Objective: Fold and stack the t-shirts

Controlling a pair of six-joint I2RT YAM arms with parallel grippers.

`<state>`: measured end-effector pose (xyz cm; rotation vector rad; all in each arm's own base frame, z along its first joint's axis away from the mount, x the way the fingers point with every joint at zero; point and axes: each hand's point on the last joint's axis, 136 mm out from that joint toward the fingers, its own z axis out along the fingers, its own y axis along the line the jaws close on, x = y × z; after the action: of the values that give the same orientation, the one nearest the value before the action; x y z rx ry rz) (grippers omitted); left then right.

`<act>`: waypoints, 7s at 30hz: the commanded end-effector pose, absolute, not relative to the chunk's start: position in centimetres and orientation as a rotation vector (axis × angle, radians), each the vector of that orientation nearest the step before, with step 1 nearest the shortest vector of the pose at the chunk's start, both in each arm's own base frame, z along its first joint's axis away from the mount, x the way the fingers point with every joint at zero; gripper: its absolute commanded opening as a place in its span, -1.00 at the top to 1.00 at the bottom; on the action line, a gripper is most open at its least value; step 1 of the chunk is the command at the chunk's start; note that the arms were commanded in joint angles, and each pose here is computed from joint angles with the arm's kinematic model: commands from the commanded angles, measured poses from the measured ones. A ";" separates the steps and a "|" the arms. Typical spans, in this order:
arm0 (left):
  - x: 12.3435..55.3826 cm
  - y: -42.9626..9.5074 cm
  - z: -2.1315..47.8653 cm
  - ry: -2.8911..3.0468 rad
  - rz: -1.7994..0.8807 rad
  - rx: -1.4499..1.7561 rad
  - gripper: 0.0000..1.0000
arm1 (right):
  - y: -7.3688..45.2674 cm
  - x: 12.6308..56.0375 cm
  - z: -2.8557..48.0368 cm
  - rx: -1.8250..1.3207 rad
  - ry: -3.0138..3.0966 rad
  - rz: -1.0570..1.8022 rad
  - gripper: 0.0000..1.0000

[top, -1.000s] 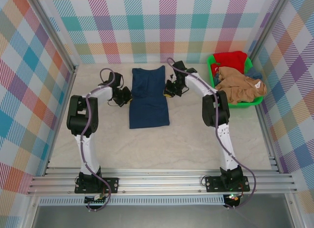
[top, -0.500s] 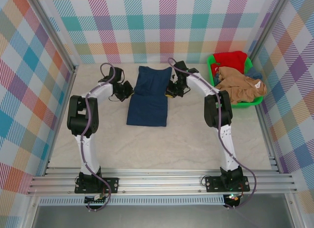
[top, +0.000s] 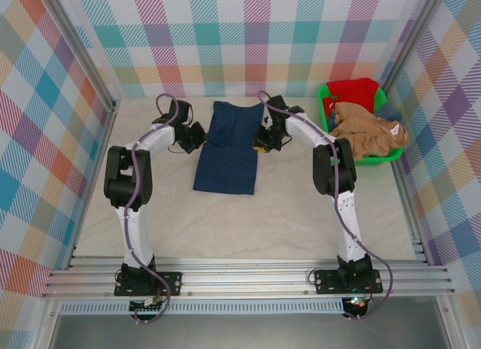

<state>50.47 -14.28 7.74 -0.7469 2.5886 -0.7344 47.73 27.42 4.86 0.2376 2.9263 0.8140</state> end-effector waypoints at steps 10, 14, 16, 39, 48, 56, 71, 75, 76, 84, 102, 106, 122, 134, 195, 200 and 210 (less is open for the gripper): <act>50.7 -15.0 8.4 2.596 -0.748 -0.700 0.98 | 26.1 47.3 6.5 0.307 2.904 0.769 1.00; 50.9 -15.0 8.7 2.588 -0.749 -0.697 0.97 | 25.6 47.6 7.2 0.317 2.880 0.733 1.00; 51.0 -15.1 9.0 2.582 -0.751 -0.691 0.97 | 25.3 47.9 7.6 0.327 2.867 0.722 1.00; 45.5 -11.1 10.0 2.626 -0.458 -0.724 -0.37 | 22.9 42.0 7.8 0.517 2.943 0.643 0.13; 35.3 -12.0 5.2 2.804 -0.625 -0.838 -0.18 | 28.4 31.5 4.8 0.651 3.046 0.932 0.16; 34.8 -12.3 3.2 2.814 -0.653 -0.851 -0.15 | 29.7 30.7 1.7 0.784 3.063 0.934 0.21; 36.1 -13.3 3.6 2.796 -0.720 -0.801 -0.10 | 29.4 32.6 0.2 0.669 3.046 0.824 0.87; 35.7 -13.5 3.4 2.824 -0.713 -0.797 -0.03 | 29.3 32.9 0.8 0.643 3.044 0.807 1.00; 35.4 -13.3 3.4 2.834 -0.688 -0.797 -0.02 | 29.2 32.8 0.9 0.640 3.048 0.802 1.00; 33.7 -13.8 4.3 2.819 -0.703 -0.813 0.05 | 27.8 31.8 1.1 0.647 3.071 0.816 1.00; 26.9 -17.5 4.9 2.931 -0.693 -0.680 1.00 | 25.1 27.6 4.8 0.217 3.177 0.819 1.00; 21.9 -19.1 5.7 2.996 -0.710 -0.583 1.00 | 24.0 23.6 6.0 0.103 3.255 0.876 1.00; 15.9 -19.7 11.8 2.804 -0.847 -0.692 1.00 | 23.2 17.4 14.9 -0.008 3.259 1.130 1.00; 25.3 -18.0 18.7 2.465 -0.912 -0.914 1.00 | 25.5 27.0 19.0 0.021 3.085 1.190 1.00; 34.4 -20.1 9.6 2.579 -0.798 -1.307 0.18 | 28.2 41.3 6.5 0.256 2.931 1.171 0.30; 33.4 -24.9 9.5 2.562 -0.787 -1.451 0.23 | 28.7 40.7 5.6 0.285 2.953 1.188 0.34; 36.5 -25.8 8.6 2.519 -0.565 -1.468 0.17 | 28.0 40.4 6.2 0.248 2.965 1.106 0.29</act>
<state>36.07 -27.30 7.31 -1.4463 2.5686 -0.6908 41.08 28.18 6.19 0.2735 2.9399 1.1492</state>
